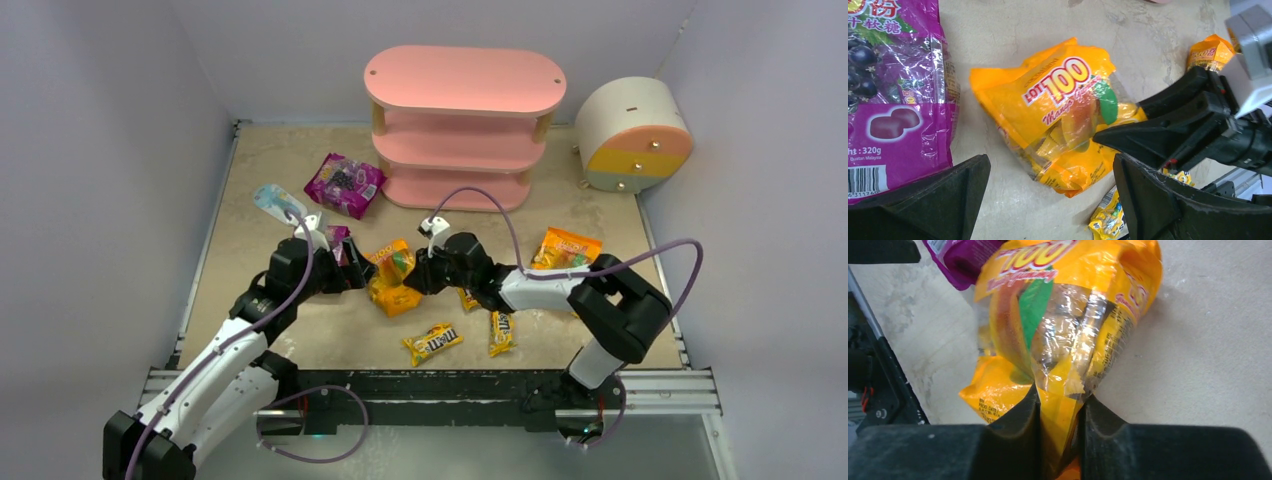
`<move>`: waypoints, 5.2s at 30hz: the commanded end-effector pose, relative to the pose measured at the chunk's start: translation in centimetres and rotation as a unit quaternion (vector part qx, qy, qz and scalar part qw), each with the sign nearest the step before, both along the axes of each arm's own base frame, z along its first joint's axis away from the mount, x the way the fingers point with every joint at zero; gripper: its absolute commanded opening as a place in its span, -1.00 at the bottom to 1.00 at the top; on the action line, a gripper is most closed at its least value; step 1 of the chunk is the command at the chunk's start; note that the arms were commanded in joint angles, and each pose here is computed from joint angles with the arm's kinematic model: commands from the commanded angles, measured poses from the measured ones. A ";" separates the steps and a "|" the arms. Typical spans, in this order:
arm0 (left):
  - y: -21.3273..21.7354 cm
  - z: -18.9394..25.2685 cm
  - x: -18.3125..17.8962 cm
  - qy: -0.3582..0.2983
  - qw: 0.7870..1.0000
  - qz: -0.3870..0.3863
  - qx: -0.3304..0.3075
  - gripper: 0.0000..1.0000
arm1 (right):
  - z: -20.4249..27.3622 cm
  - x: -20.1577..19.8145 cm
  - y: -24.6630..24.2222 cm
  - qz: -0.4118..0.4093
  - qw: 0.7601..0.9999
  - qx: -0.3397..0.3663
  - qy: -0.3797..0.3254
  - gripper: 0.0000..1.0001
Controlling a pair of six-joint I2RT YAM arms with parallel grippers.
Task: Place and organize the candy bags onto the shelf
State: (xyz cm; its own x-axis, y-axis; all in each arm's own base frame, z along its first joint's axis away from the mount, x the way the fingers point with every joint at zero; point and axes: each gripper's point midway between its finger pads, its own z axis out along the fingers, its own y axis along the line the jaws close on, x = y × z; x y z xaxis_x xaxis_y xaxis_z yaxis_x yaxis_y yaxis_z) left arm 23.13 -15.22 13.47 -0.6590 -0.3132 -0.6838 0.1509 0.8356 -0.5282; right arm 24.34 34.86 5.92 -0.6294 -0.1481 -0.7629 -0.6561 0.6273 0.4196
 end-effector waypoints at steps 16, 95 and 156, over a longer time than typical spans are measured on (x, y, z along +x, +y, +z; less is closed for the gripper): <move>-0.5 1.5 0.1 -0.018 1.000 -0.007 -0.016 0.98 | 11.5 5.9 -8.2 -0.154 0.964 0.034 -0.213 -1.00; 0.4 2.1 0.5 -0.029 1.000 0.012 0.002 0.98 | 7.7 21.7 -25.1 -0.315 0.924 0.121 -0.182 0.15; 0.7 2.1 0.4 -0.032 0.999 0.016 0.004 1.00 | 6.0 17.1 -18.1 -0.310 0.933 0.136 -0.121 -0.11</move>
